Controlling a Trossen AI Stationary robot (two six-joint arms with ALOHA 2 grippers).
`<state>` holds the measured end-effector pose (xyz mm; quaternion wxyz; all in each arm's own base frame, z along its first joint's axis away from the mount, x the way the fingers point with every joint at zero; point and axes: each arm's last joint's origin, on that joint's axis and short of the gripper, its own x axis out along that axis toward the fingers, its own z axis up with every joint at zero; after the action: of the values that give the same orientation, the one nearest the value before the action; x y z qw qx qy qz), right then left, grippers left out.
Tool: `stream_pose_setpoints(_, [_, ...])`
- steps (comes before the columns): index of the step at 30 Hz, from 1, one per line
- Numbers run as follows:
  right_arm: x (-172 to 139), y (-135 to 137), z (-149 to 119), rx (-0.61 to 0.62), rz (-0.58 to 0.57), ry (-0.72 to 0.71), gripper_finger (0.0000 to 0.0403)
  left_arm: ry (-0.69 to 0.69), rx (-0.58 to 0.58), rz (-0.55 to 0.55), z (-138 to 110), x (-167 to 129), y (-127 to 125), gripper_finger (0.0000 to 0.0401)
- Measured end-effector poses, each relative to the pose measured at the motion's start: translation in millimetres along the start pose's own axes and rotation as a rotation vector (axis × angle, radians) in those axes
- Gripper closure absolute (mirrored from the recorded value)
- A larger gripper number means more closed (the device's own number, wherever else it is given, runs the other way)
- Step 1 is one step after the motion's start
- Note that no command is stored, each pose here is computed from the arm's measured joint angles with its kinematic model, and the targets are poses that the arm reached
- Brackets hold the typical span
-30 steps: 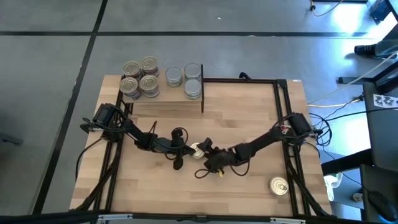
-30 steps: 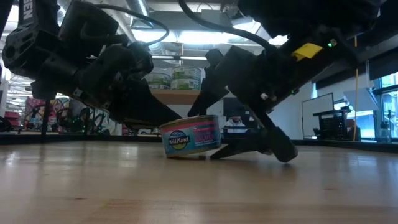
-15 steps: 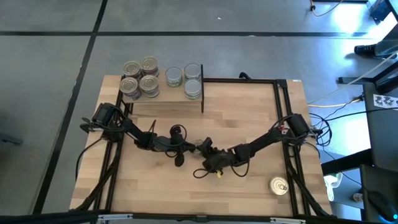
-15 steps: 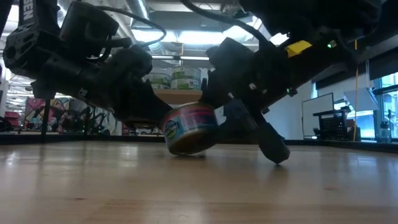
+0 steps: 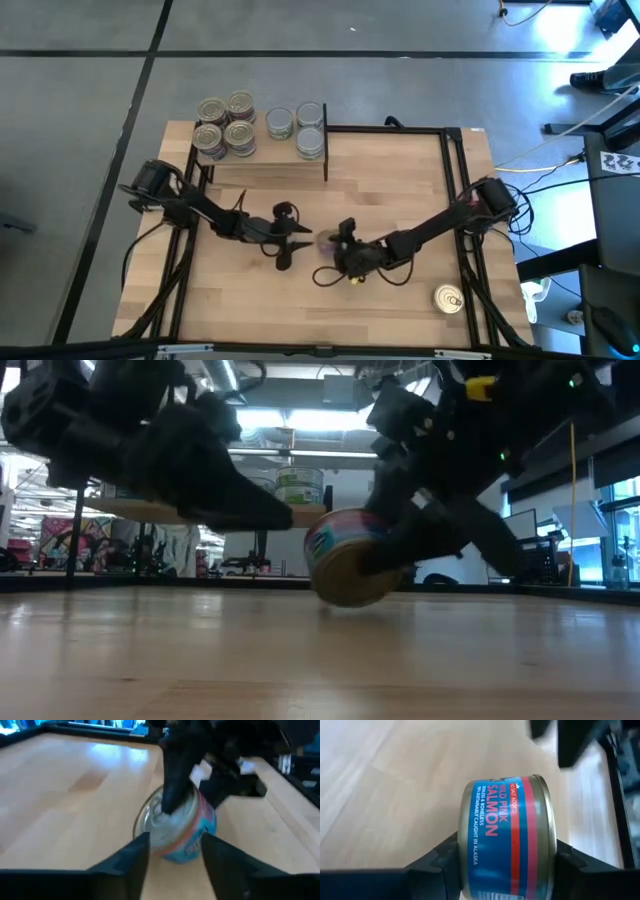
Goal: Stack canned seafood by type on shelf
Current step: Put the blue tuna can on the shelf
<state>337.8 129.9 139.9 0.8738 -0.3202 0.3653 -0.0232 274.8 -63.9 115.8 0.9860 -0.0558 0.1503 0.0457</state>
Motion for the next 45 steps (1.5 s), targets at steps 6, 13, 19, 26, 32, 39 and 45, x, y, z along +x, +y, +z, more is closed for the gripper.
stream_pose_setpoints(6, [-8.7,-5.3,-1.0,0.115,0.006,0.030,0.0211,-0.010,0.099,-0.007,18.8,-8.6,-3.3,0.0136])
stream_pose_setpoints(13, [-3.2,-17.5,3.0,0.219,-0.028,-0.018,0.0211,0.041,0.254,-0.014,24.5,-1.9,-12.9,0.0098])
stream_pose_setpoints(19, [-0.1,-25.0,8.9,0.280,0.000,-0.093,0.0211,0.063,0.323,0.012,25.8,0.3,-13.0,0.0097])
stream_pose_setpoints(26, [-1.5,-28.6,18.5,0.341,0.022,-0.195,0.0211,0.073,0.321,0.014,25.7,1.4,-8.9,0.0097])
stream_pose_setpoints(32, [0.9,-35.1,19.1,0.401,0.027,-0.215,0.0211,0.068,0.351,-0.003,25.5,0.5,-12.1,0.0105])
stream_pose_setpoints(39, [0.3,-34.8,20.9,0.419,0.050,-0.235,0.0211,0.069,0.380,-0.009,25.5,0.3,-12.5,0.0208])
stream_pose_setpoints(45, [0.2,-34.2,21.3,0.424,0.074,-0.241,0.0203,0.067,0.400,-0.015,25.3,-0.3,-14.2,0.0214])
